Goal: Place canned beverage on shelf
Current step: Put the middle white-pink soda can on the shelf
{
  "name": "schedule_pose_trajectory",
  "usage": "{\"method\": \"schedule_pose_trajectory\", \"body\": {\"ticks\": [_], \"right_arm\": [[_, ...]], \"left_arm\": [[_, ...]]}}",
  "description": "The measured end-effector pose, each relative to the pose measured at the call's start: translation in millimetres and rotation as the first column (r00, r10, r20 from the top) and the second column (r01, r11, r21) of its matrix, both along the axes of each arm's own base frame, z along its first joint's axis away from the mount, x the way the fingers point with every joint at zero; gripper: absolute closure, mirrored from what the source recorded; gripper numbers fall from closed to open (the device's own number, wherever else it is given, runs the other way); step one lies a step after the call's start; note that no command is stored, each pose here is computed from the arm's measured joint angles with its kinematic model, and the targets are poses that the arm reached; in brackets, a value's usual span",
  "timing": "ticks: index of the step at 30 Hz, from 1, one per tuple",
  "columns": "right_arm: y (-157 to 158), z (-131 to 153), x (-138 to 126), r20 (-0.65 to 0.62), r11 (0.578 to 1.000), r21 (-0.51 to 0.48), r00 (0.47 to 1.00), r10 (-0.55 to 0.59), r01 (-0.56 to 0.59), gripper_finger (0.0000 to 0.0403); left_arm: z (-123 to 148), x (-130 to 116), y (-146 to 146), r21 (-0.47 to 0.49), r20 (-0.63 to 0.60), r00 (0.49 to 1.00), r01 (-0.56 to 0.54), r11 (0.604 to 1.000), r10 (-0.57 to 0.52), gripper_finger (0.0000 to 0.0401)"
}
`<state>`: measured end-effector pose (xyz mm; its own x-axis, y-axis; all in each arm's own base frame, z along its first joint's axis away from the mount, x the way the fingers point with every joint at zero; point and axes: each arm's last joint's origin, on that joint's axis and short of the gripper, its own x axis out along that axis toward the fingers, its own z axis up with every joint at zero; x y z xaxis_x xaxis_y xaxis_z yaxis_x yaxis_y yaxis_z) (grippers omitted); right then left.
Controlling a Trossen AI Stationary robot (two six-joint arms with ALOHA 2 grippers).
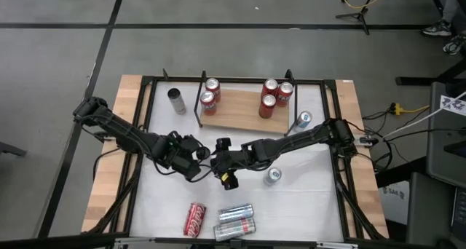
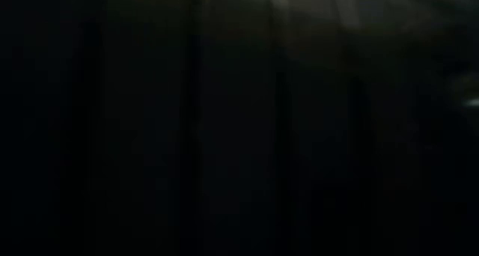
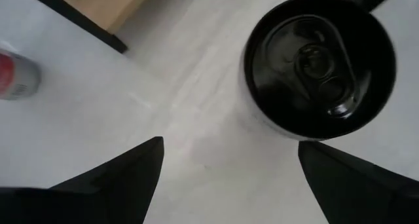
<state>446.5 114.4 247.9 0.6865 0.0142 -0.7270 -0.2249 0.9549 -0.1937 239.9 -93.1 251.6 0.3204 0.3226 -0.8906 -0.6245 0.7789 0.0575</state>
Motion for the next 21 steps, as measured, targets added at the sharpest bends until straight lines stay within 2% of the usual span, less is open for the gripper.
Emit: {"method": "schedule_pose_trajectory", "body": {"ticks": [16,21], "right_arm": [[1,0,0,-0.003,1.000,0.018,1.000,0.020,-0.020,0.0020],[1,0,0,-0.004,1.000,0.019,1.000,0.020,-0.020,0.0020]], "left_arm": [[0,-9,8,0.164,-0.064,0.998,-0.008,0.986,0.019,0.0048],[0,-13,10,0.189,-0.102,0.995,-0.001,0.982,0.021,0.0048]]}}
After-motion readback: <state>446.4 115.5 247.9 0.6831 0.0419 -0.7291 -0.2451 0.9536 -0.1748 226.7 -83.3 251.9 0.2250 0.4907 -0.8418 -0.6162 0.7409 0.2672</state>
